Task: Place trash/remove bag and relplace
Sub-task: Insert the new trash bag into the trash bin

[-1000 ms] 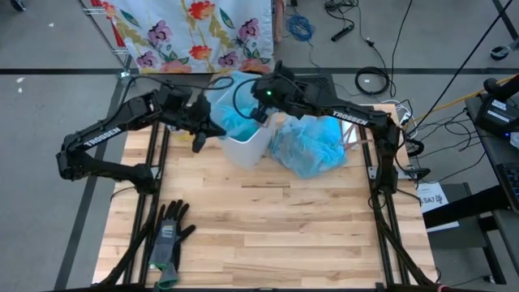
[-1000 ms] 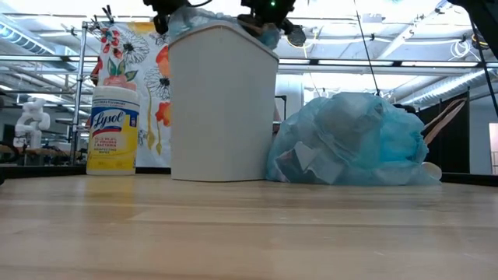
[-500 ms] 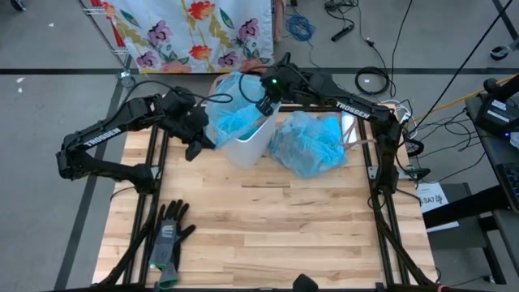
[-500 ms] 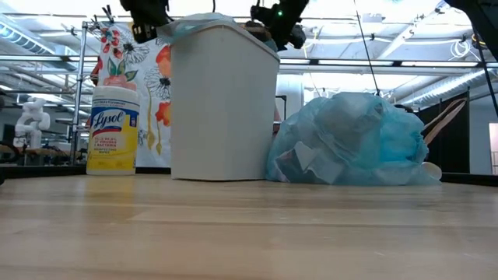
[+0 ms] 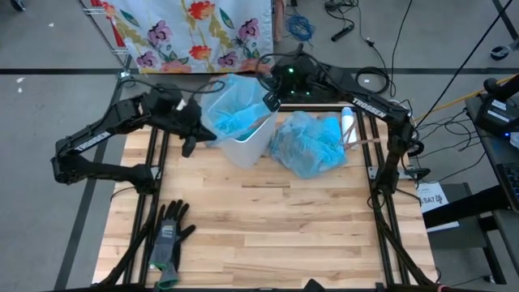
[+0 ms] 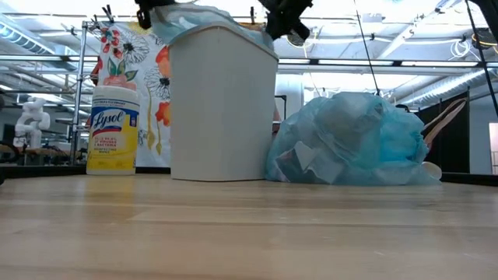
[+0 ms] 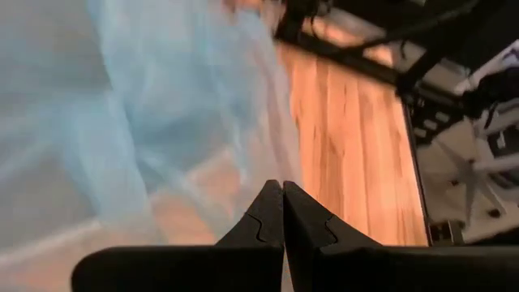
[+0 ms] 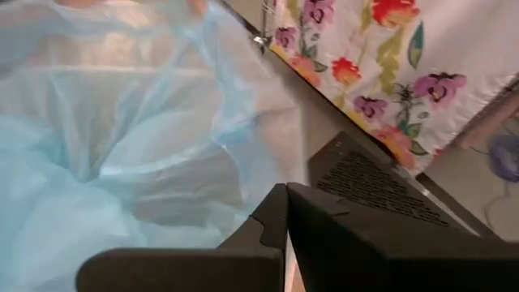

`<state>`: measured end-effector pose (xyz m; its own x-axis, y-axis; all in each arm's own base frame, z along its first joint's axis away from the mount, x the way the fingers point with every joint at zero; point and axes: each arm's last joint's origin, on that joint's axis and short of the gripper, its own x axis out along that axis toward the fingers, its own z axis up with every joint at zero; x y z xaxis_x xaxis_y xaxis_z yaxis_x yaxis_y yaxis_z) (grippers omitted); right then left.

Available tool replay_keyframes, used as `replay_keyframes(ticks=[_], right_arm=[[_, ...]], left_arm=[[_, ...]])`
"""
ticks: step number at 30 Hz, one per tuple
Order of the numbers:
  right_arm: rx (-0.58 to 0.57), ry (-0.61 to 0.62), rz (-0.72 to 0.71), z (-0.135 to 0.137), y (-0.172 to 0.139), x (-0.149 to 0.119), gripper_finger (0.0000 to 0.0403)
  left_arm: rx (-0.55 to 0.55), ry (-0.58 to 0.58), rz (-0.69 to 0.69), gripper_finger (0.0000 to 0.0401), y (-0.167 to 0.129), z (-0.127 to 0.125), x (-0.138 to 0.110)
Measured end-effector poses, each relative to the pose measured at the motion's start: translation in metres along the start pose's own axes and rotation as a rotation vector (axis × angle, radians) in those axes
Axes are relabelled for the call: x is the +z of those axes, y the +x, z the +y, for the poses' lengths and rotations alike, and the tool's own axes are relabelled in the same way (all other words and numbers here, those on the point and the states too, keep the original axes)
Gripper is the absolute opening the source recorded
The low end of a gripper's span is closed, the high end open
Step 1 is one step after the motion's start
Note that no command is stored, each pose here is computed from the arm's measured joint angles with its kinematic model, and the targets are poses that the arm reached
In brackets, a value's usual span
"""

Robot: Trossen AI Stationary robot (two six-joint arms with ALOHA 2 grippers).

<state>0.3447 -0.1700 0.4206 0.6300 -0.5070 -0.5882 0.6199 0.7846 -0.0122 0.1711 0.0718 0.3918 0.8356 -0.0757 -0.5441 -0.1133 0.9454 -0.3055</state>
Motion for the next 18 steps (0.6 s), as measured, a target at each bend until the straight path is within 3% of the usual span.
replay_keyframes(ticks=[5, 10, 15, 18], right_arm=[[0.073, 0.02, -0.003, 0.0, -0.008, 0.001, 0.0], [0.067, 0.057, 0.046, -0.007, -0.007, -0.002, 0.0], [0.012, 0.138, 0.118, -0.03, -0.004, -0.008, 0.0], [0.044, 0.175, 0.144, -0.048, -0.002, -0.008, 0.0]], left_arm=[[0.031, 0.026, -0.085, 0.0, -0.011, -0.001, 0.004], [0.242, 0.019, -0.147, 0.0, -0.021, 0.006, 0.005], [0.445, -0.019, -0.163, 0.0, -0.027, 0.018, 0.005], [0.519, -0.046, -0.173, 0.0, -0.031, 0.026, 0.005]])
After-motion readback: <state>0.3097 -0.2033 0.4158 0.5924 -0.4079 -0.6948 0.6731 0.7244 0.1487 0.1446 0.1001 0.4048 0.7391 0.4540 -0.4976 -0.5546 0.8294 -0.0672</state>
